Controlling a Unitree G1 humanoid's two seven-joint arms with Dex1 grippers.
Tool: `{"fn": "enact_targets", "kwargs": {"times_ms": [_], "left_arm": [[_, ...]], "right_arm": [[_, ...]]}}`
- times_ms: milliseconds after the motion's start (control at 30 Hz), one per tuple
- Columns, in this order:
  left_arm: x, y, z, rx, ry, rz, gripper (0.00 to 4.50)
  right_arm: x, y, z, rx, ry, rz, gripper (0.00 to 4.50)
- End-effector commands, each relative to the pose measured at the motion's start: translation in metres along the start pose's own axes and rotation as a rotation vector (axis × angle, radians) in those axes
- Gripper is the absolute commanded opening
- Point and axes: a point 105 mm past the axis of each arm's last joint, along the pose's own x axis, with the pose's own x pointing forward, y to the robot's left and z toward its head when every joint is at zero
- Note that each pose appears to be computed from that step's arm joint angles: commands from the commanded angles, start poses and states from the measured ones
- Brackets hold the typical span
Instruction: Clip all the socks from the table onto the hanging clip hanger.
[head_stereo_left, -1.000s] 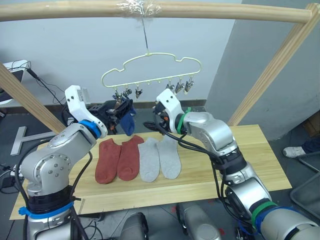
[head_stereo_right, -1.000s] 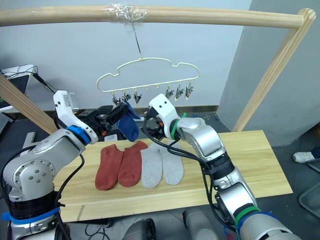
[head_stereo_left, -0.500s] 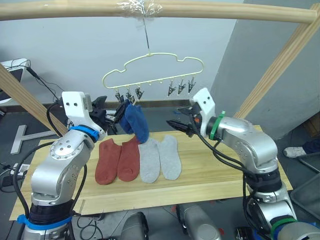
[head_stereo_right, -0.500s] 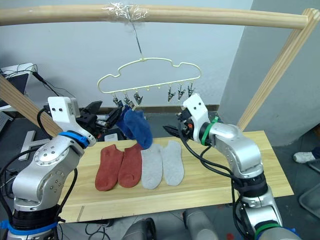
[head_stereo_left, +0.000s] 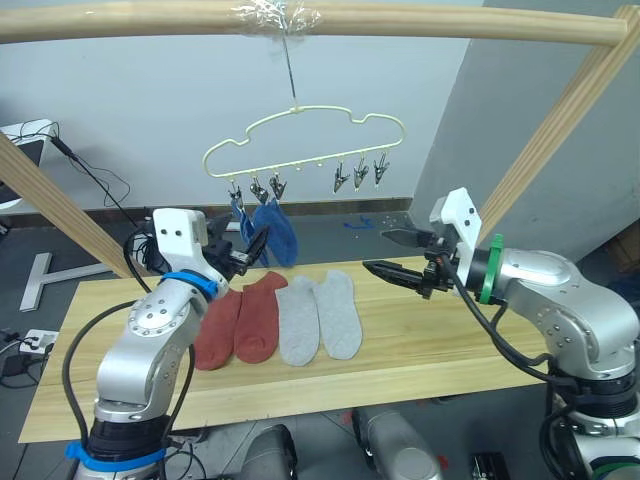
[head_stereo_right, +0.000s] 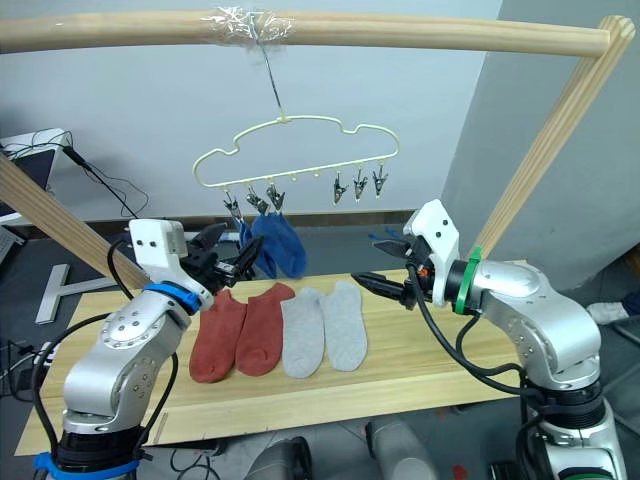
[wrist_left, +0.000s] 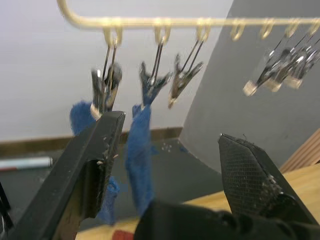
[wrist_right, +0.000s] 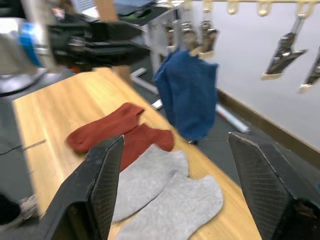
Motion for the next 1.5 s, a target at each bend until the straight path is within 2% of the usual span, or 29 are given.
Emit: {"fn": "enact_targets", "kwargs": {"times_ms": [33,267,567,700,800,1500], "left_arm": [[0.011,0.001,0.007,0.033,-0.029,0.033,3.44],[0.031,-0.016,0.015,0.034,-0.077,0.022,3.44],[0.051,-0.028,0.022,0.018,-0.101,0.038,3.44],[0.057,-0.028,0.021,0.021,-0.094,0.063,3.44],[0.059,-0.028,0.019,0.019,-0.090,0.077,2.85],[0.077,-0.016,0.016,0.030,-0.100,0.157,2.85]], "right_arm": [[-0.008,0.011,0.023,-0.079,-0.057,0.095,3.44],[-0.014,0.010,0.033,-0.123,-0.054,0.150,3.44],[-0.021,-0.006,0.057,-0.153,-0.106,0.119,3.44],[-0.022,-0.008,0.057,-0.159,-0.106,0.110,3.44],[-0.021,-0.010,0.055,-0.155,-0.106,0.100,3.46],[-0.019,-0.009,0.051,-0.125,-0.114,0.056,3.46]]}}
